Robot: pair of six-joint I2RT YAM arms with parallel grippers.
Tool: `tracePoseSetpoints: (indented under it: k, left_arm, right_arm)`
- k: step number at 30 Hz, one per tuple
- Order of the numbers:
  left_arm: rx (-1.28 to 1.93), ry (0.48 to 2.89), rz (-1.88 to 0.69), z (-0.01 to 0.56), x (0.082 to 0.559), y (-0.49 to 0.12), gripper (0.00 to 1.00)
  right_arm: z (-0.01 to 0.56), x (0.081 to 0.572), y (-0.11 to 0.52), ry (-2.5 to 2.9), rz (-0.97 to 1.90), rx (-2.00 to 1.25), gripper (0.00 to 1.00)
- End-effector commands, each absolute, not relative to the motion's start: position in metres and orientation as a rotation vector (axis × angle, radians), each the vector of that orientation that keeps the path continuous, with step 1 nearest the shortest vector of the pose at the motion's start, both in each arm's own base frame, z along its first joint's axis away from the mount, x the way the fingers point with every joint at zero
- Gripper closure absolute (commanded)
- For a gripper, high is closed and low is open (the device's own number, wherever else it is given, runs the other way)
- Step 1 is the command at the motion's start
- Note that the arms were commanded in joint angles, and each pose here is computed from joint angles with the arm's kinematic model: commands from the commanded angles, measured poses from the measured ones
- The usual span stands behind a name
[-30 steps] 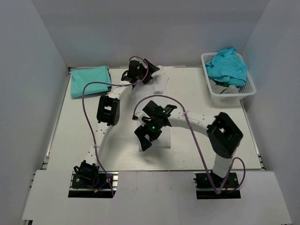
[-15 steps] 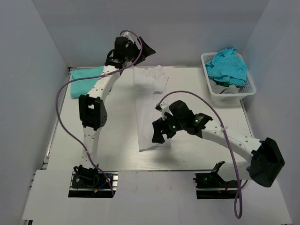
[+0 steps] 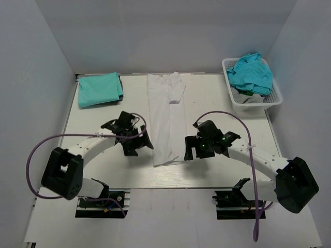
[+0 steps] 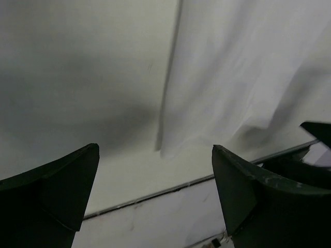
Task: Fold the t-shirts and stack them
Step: Rotate the tshirt 90 degrees, then grab the bottom of the folded rectangular tshirt with both arms
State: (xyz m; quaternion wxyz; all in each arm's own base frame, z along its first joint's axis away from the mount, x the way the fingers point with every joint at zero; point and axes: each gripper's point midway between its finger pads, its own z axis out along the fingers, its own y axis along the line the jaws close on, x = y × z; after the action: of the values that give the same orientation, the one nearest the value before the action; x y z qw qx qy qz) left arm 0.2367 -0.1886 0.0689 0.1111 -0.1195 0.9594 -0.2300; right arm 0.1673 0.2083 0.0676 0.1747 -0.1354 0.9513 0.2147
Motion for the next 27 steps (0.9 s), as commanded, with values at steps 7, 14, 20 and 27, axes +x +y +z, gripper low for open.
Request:
tracePoseSetpoints:
  k: [7,14,20,27]
  left_arm:
    - [-0.195,2.877,-0.859,0.058,0.181,-0.228,0.14]
    - [-0.14,3.009,-0.721,0.026,0.173,-0.234,0.48]
    - [-0.132,3.073,-0.665,0.013,0.161,-0.229,0.51]
    - [-0.158,3.036,-0.595,0.011,0.178,-0.233,0.85]
  right_arm:
    - [0.051,0.169,0.233,2.818,0.742,-0.394,0.12]
    - [0.046,0.176,0.24,2.846,0.749,-0.351,0.27]
    - [0.034,0.179,0.237,2.9,0.687,-0.325,0.42]
    - [0.029,0.176,0.242,2.918,0.73,-0.347,0.75]
